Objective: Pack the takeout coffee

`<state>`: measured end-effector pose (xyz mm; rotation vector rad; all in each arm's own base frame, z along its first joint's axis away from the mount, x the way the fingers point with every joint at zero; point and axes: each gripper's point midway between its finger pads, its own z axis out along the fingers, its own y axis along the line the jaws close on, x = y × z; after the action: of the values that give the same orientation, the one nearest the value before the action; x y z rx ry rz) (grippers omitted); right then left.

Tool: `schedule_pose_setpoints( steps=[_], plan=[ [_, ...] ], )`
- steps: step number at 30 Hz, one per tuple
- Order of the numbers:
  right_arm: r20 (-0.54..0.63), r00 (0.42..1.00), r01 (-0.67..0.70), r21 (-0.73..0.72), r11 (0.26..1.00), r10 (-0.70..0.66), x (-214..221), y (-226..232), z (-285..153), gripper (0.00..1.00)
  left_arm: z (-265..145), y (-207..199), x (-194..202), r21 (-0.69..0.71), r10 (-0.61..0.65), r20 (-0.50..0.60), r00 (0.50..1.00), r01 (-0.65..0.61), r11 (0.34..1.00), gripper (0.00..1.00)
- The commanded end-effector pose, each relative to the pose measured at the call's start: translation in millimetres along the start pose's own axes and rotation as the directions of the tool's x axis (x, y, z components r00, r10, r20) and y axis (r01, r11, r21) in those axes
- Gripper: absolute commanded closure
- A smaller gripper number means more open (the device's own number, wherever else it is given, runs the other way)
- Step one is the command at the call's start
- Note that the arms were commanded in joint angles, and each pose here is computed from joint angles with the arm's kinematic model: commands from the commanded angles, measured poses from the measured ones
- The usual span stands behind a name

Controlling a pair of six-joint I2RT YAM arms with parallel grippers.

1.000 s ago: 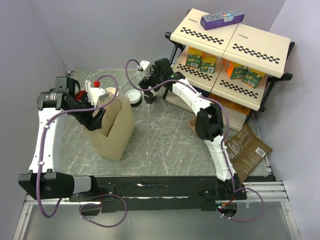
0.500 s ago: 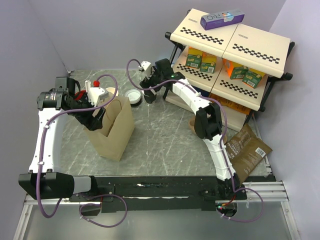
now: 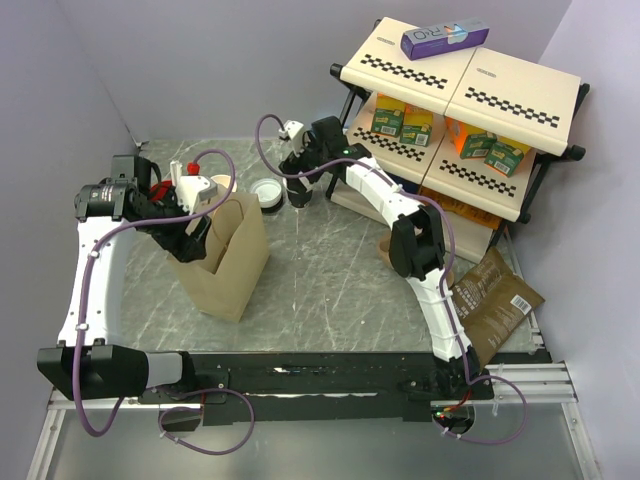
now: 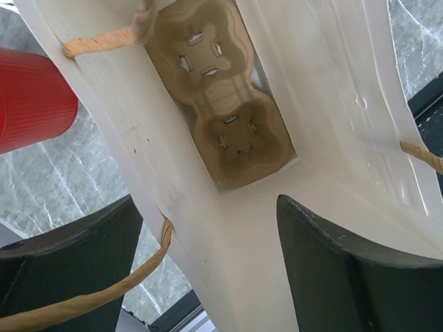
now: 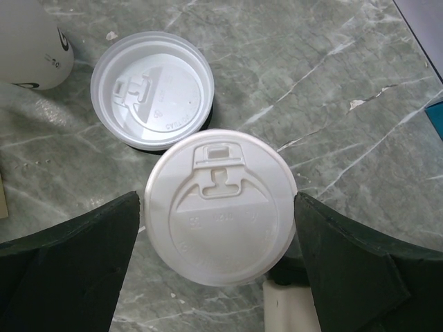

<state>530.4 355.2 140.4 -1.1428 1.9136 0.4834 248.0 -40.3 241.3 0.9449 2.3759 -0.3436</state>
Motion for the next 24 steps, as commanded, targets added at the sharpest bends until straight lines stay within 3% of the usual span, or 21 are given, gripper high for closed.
schedule_pose_setpoints(
  steps=[1, 24],
  plan=[
    [0.079, 0.997, -0.010, 0.019, 1.000, 0.008, -25.1, -11.0, -13.3, 0.03, -2.9, -7.8, -3.8, 0.017, -0.008, 0.041, 0.999, 0.007, 1.000, 0.18],
    [0.012, 0.999, 0.043, -0.009, 0.999, -0.043, -6.3, -2.9, -5.7, 0.14, 2.6, -8.0, -2.3, 0.035, -0.021, 0.034, 0.999, 0.020, 0.999, 0.19]
  ],
)
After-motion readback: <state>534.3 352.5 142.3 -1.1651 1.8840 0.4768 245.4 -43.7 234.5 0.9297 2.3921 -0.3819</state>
